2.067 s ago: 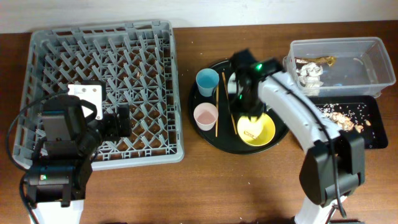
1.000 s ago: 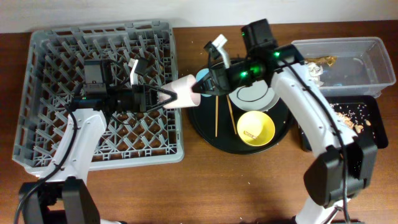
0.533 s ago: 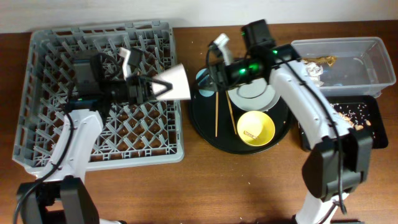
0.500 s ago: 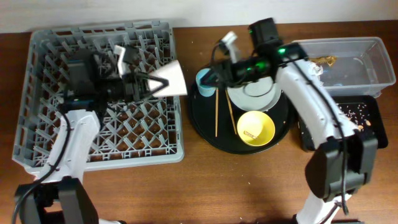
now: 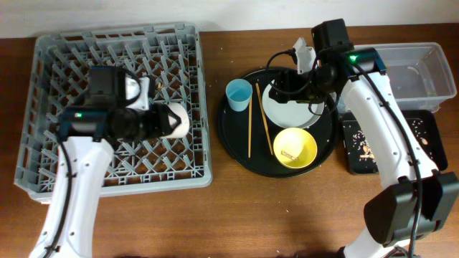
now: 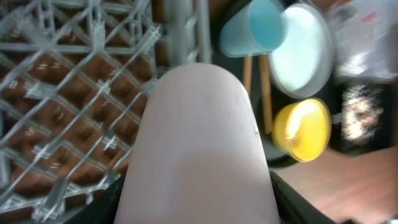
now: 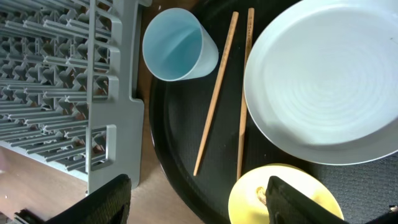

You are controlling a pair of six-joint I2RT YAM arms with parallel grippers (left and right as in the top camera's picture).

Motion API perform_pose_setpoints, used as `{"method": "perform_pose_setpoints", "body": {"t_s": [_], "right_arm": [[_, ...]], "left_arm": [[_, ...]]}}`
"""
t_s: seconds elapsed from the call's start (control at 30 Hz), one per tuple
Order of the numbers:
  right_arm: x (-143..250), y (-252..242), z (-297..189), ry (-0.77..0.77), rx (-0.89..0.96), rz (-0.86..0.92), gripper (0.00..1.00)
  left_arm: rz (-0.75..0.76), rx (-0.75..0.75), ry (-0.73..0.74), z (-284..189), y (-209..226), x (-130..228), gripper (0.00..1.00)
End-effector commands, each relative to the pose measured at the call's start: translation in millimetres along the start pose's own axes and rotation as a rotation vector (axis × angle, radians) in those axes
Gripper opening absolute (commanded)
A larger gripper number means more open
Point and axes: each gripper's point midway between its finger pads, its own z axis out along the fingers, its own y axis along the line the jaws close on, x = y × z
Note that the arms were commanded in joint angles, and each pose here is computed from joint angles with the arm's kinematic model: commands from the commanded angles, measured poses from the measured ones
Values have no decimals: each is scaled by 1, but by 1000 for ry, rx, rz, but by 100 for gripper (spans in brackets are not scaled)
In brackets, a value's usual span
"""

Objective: Sort waste into correct bins and load items into the dishwasher rack

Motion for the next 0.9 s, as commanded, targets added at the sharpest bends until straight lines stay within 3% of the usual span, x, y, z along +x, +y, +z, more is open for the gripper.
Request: {"method": "perform_pose_setpoints", "body": {"t_s": [0.0, 0.23, 0.33, 0.37, 0.47, 0.6, 0.7, 0.8, 0.87], "right_arm": [[5, 3, -7, 6, 10, -5, 70], [10, 2, -7, 25, 13, 2, 70], [6, 6, -6, 9, 0, -10, 68], [1, 13, -4, -14, -5, -34, 66], [-38, 33, 5, -200, 87, -33, 67], [-56, 25, 55, -209, 92, 25, 65], [-58, 4, 115, -166, 101, 114, 57], [-46, -16, 162, -102, 124, 179, 49], [-36, -25, 177, -60, 141, 190, 35]], "left_arm": [[118, -119, 77, 28, -4, 12, 38], [99, -250, 283, 92, 30, 35, 33], [100, -253, 298, 97, 31, 37, 70], [100, -252, 298, 97, 31, 37, 77], [108, -243, 264, 87, 21, 22, 82], [140, -258, 142, 46, -1, -24, 82], [163, -311, 40, 21, -6, -53, 82], [161, -312, 45, 21, -5, -52, 82], [161, -312, 45, 21, -6, -52, 82]]}}
